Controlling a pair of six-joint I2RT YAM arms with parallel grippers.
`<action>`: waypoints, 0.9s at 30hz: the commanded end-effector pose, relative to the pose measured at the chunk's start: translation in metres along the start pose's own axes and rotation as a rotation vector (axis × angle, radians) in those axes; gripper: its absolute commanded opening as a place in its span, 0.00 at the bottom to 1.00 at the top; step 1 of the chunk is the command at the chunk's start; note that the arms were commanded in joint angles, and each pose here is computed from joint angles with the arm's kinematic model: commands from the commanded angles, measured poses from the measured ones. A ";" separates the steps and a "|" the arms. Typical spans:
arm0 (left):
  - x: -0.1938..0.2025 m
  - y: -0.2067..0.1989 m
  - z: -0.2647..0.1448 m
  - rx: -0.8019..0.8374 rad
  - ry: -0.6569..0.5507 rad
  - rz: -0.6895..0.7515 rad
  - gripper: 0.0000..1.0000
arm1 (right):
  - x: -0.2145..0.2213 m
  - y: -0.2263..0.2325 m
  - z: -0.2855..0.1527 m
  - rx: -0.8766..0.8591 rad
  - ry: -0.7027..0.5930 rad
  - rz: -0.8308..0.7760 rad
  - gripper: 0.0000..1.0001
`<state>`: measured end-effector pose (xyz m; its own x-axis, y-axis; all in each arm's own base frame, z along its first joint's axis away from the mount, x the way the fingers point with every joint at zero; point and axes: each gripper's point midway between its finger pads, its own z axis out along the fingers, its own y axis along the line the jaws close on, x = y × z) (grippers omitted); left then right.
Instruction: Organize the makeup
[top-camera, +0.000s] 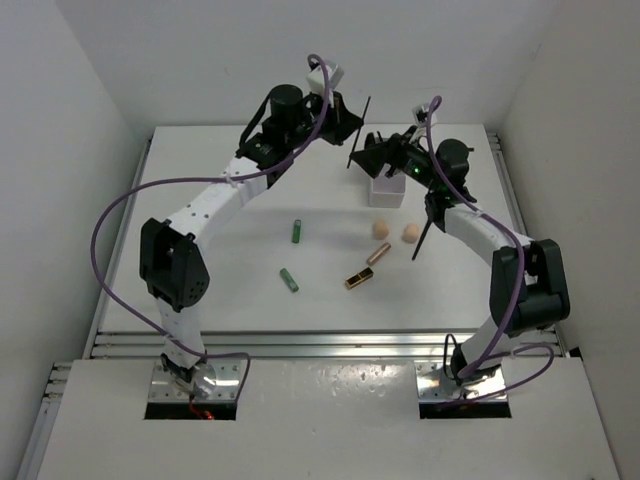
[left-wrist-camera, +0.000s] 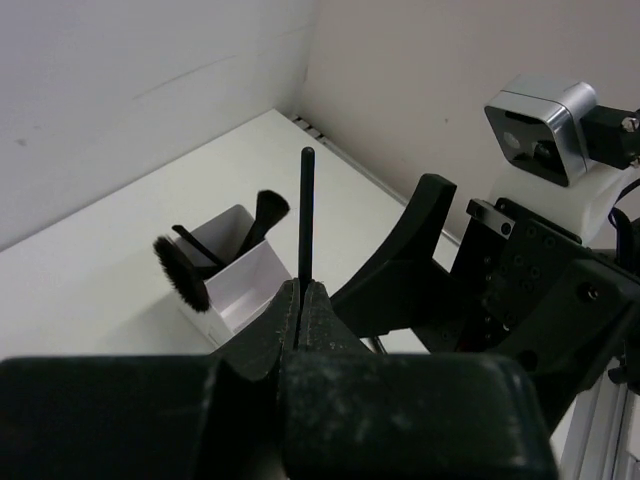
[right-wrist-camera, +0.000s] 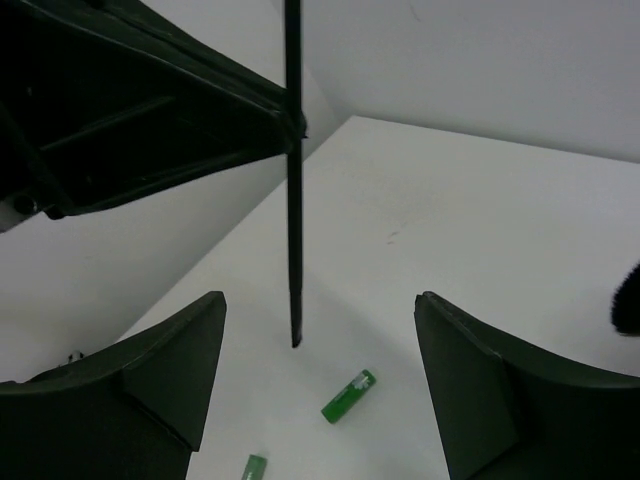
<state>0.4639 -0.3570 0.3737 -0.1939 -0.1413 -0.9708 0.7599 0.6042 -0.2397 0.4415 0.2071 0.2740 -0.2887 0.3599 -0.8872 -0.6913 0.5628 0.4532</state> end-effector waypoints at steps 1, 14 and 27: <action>-0.010 -0.010 0.006 0.045 -0.051 -0.025 0.00 | -0.018 0.007 0.012 -0.037 -0.062 -0.035 0.76; 0.015 -0.013 0.012 0.066 -0.014 -0.107 0.00 | 0.006 -0.008 0.028 -0.009 -0.009 -0.013 0.39; 0.030 0.009 -0.018 0.059 0.048 0.159 0.12 | 0.012 -0.016 0.005 0.006 0.087 -0.010 0.00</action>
<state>0.4621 -0.3647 0.2998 -0.2866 -0.0703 -0.9555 0.7685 0.5787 -0.2731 0.4528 0.2232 0.2268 -0.4094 0.3130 -0.8570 -0.6566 0.5512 0.5149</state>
